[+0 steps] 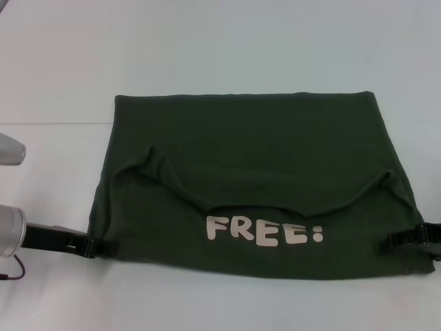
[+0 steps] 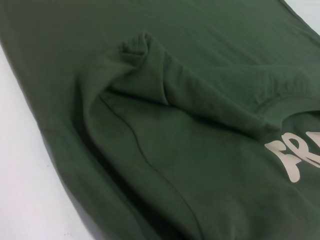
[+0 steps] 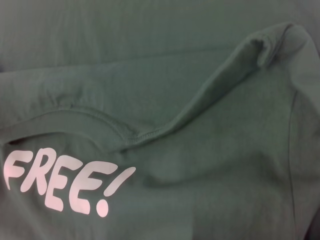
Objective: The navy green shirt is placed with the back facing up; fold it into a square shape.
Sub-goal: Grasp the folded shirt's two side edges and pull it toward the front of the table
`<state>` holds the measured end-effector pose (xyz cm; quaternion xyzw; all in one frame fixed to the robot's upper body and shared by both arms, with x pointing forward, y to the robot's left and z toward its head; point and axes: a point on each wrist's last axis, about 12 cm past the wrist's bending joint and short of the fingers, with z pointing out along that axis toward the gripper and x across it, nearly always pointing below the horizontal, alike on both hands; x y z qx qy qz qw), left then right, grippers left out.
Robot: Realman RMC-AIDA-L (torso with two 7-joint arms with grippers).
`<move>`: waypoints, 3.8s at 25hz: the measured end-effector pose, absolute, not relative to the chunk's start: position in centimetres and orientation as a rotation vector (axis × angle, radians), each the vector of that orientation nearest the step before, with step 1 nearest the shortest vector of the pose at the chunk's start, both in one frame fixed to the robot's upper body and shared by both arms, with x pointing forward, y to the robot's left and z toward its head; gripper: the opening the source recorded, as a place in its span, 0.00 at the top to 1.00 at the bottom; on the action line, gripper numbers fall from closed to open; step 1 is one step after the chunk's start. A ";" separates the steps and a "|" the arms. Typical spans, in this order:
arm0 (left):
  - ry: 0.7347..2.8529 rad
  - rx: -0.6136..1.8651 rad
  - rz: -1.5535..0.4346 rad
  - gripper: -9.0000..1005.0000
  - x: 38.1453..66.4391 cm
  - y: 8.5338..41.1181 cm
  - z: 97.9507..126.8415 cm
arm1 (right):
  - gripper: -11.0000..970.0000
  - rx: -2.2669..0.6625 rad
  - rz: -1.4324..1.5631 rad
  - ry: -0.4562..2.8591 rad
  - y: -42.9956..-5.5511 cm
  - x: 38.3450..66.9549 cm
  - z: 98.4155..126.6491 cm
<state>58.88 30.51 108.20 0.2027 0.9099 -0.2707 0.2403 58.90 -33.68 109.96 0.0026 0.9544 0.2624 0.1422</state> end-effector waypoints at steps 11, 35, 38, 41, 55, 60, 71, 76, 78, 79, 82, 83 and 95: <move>2.490 0.554 -0.741 0.93 58.9 30.5 108.2 | 0.19 -0.014 0.751 2.752 -33.4 59.1 110.1; 2.489 0.554 -0.737 0.93 58.9 30.6 108.3 | 0.91 -0.032 0.741 2.756 -33.3 59.2 110.1; 2.490 0.551 -0.738 0.93 58.9 30.6 108.3 | 0.93 -0.049 0.743 2.755 -33.3 59.1 110.3; 2.501 0.532 -0.746 0.93 58.9 31.0 108.5 | 0.93 -0.070 0.752 2.753 -33.4 59.1 110.4; 2.646 0.567 -0.941 0.93 57.2 32.5 110.8 | 0.93 -0.375 0.903 2.829 -34.6 55.4 110.9; 2.763 0.663 -1.034 0.93 55.7 32.4 111.2 | 0.93 -0.506 0.986 2.856 -34.8 53.6 110.4; 2.919 0.874 -1.212 0.93 53.2 31.9 112.1 | 0.92 -0.829 1.081 2.923 -33.4 51.1 109.3; 2.972 0.969 -1.232 0.93 52.6 31.6 112.2 | 0.92 -0.934 1.099 2.946 -32.6 50.6 109.1; 2.990 0.999 -1.243 0.93 52.5 31.4 112.2 | 0.92 -0.959 1.109 2.951 -32.4 50.5 109.1; 2.993 1.014 -1.252 0.93 52.4 31.3 112.2 | 0.92 -0.967 1.112 2.953 -32.3 50.4 109.0; 2.990 1.043 -1.263 0.93 52.3 31.3 112.3 | 0.92 -0.974 1.113 2.954 -32.3 50.4 109.0; 2.984 1.043 -1.263 0.93 52.4 31.4 112.3 | 0.92 -0.970 1.115 2.951 -32.3 50.4 109.0; 2.698 0.907 -1.363 0.93 54.1 32.8 114.7 | 0.92 -0.832 1.270 2.659 -33.6 51.4 111.3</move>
